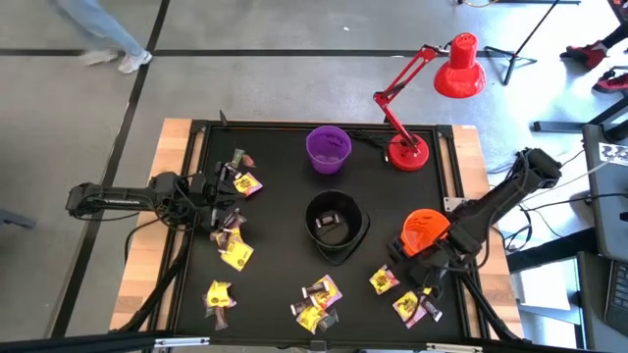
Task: Sort candy
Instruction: Put the yellow candy into the purple bucket
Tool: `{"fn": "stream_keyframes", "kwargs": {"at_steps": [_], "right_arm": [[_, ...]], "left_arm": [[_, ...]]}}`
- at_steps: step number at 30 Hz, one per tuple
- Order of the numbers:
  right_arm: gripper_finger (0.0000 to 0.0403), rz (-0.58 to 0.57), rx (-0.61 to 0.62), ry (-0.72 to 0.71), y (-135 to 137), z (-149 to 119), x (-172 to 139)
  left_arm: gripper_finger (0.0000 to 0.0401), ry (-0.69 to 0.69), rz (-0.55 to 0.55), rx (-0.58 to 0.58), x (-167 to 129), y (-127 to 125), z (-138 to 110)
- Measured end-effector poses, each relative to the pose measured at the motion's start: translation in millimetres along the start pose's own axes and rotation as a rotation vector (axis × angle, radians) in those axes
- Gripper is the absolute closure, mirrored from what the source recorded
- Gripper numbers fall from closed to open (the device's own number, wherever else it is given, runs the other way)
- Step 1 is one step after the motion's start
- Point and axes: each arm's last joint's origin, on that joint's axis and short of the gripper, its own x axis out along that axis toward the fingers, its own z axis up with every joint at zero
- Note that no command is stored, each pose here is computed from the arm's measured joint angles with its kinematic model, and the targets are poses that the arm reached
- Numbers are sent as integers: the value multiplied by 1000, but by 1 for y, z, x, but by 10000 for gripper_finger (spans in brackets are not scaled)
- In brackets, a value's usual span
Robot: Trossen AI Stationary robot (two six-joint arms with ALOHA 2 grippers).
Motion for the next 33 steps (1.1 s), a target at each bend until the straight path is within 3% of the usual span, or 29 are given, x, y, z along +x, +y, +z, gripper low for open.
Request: {"fn": "stream_keyframes", "kwargs": {"at_steps": [14,33], "right_arm": [[105,10,-58,138,3,-4,40],[105,-30,-86,185,5,-5,70]], "left_arm": [[401,0,0,0,0,0,0],[401,0,0,0,0,0,0]]}}
